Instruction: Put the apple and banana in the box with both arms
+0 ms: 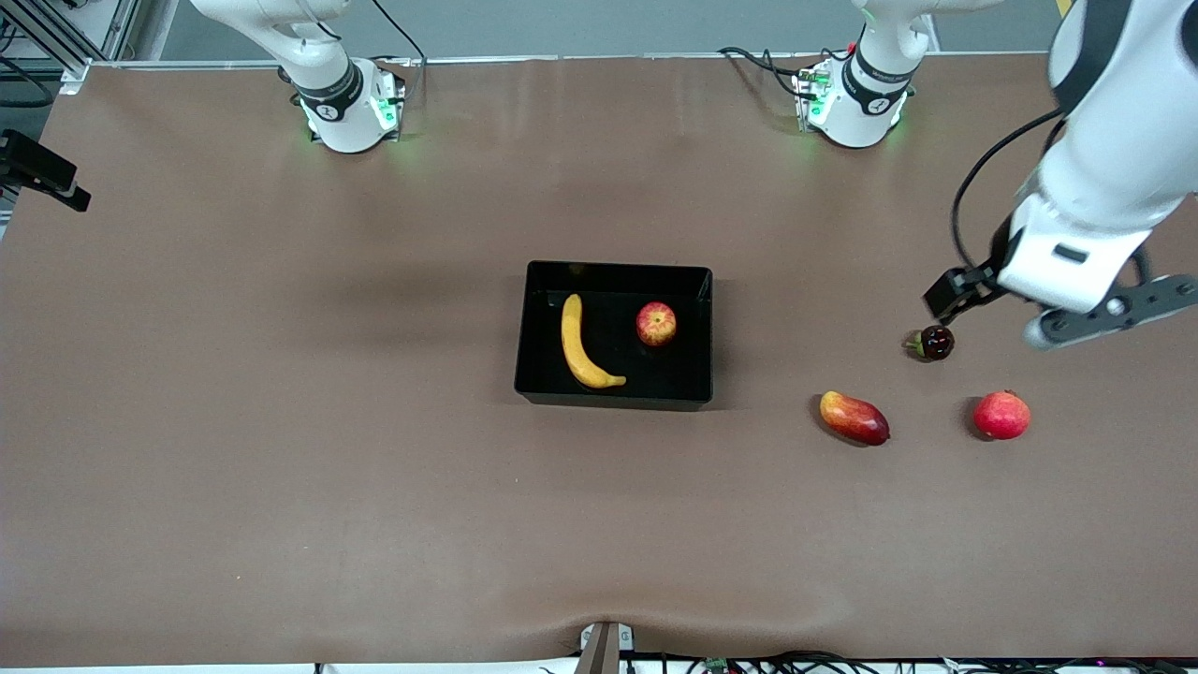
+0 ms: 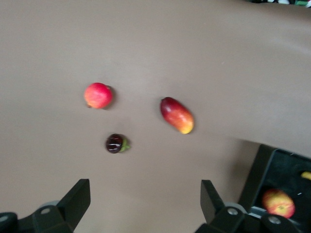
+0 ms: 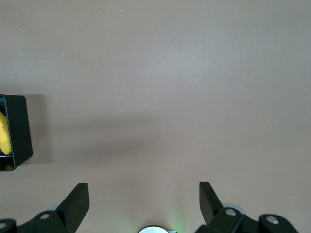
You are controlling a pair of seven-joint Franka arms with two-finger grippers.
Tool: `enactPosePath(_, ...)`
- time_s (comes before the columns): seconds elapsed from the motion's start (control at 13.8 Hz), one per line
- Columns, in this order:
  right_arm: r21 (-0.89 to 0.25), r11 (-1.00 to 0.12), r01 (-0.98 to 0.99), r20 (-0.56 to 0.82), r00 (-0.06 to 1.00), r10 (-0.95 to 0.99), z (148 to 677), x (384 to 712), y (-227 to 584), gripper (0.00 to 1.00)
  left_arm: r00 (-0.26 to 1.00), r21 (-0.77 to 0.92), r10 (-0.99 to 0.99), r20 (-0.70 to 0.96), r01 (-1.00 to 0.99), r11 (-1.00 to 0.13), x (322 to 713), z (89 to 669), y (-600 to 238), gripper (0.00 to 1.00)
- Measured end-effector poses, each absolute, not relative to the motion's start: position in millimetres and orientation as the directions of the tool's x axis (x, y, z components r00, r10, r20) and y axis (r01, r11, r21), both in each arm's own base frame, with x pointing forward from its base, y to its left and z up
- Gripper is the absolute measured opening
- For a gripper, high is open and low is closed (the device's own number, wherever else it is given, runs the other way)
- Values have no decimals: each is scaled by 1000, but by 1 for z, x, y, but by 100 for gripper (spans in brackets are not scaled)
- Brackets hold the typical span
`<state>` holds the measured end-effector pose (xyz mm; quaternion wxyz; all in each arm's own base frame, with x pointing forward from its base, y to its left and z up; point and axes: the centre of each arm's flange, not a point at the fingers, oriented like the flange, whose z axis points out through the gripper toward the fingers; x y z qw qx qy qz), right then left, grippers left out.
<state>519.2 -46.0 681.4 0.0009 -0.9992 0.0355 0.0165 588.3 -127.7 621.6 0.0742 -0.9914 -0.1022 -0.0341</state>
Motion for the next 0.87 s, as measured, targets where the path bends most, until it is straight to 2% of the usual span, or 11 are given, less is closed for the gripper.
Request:
enactPosePath(0.22,-1,-997,-71,-33,997,-71,681,519,-46,100,992,-157,115,57,123,-980,555,634,-109,100)
enactPosePath(0.43,-1,-997,-71,-33,997,-71,681,519,-46,100,993,-126,117,19,119,-985,521,633,-91,100)
enactPosePath(0.65,-1,-997,-71,-33,997,-71,681,519,-46,100,995,-30,103,0,103,-994,505,645,-43,100)
enactPosePath(0.87,-1,-997,-71,-33,997,-71,681,519,-46,100,996,-16,94,3,94,-995,498,652,-42,100)
